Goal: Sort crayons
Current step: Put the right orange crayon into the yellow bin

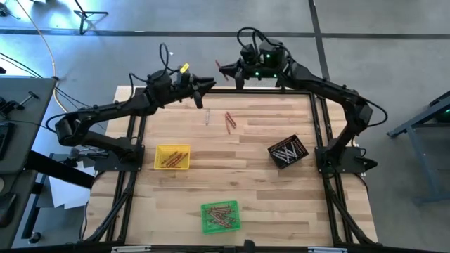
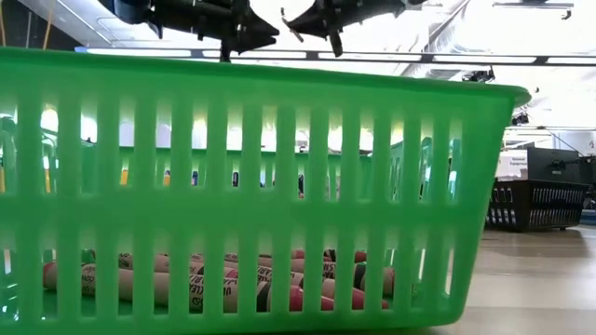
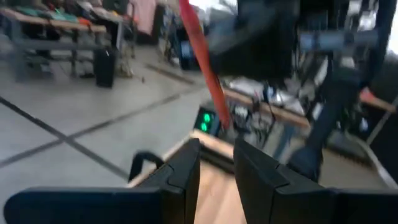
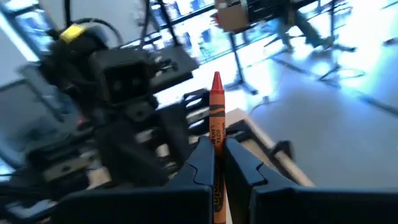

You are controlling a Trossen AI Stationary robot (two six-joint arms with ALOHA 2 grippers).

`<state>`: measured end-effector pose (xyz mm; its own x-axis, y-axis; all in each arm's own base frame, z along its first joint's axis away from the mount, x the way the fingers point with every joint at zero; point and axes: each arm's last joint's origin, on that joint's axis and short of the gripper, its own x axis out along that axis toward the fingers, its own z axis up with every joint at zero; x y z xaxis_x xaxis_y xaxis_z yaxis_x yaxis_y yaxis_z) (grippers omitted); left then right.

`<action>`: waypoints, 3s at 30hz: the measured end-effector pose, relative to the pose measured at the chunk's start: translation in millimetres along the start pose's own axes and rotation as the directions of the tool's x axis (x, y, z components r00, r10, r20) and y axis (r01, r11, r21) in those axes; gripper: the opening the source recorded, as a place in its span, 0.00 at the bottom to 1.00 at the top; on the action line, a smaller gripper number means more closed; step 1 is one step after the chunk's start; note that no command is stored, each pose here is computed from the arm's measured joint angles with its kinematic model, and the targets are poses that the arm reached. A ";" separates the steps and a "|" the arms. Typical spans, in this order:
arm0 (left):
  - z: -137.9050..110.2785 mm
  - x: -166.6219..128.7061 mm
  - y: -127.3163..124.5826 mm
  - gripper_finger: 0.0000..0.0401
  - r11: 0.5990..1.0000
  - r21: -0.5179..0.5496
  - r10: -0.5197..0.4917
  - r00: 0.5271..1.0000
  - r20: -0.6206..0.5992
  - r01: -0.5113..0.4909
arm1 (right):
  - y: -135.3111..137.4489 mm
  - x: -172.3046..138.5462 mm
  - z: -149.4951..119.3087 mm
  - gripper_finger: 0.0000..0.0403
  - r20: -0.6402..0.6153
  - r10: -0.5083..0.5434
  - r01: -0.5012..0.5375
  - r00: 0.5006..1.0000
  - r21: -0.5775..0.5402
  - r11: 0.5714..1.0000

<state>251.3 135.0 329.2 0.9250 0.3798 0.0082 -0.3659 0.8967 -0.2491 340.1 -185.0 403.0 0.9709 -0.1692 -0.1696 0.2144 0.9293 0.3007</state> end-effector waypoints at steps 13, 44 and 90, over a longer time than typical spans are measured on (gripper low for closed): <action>0.5 3.3 -16.6 0.21 0.999 -0.032 0.018 0.997 0.071 -0.016 | 17.0 6.3 -1.4 0.01 0.010 0.116 -0.116 0.993 -0.018 0.993; 3.8 2.8 -30.5 0.02 0.996 -0.054 -0.066 0.991 0.119 0.073 | 41.0 17.3 -9.7 0.00 0.007 0.167 -0.167 0.986 -0.022 0.986; -113.5 -106.2 -90.1 0.10 0.820 0.080 0.236 0.207 -0.949 -0.566 | 44.0 -160.4 5.4 0.35 -0.409 -0.288 0.280 0.866 -0.079 0.957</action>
<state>197.7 -11.9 240.9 0.2021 0.0744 -0.9765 -0.8322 0.5387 -0.1312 194.5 -118.7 448.4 0.7356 -0.2796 -0.6170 0.4690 0.8674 0.1661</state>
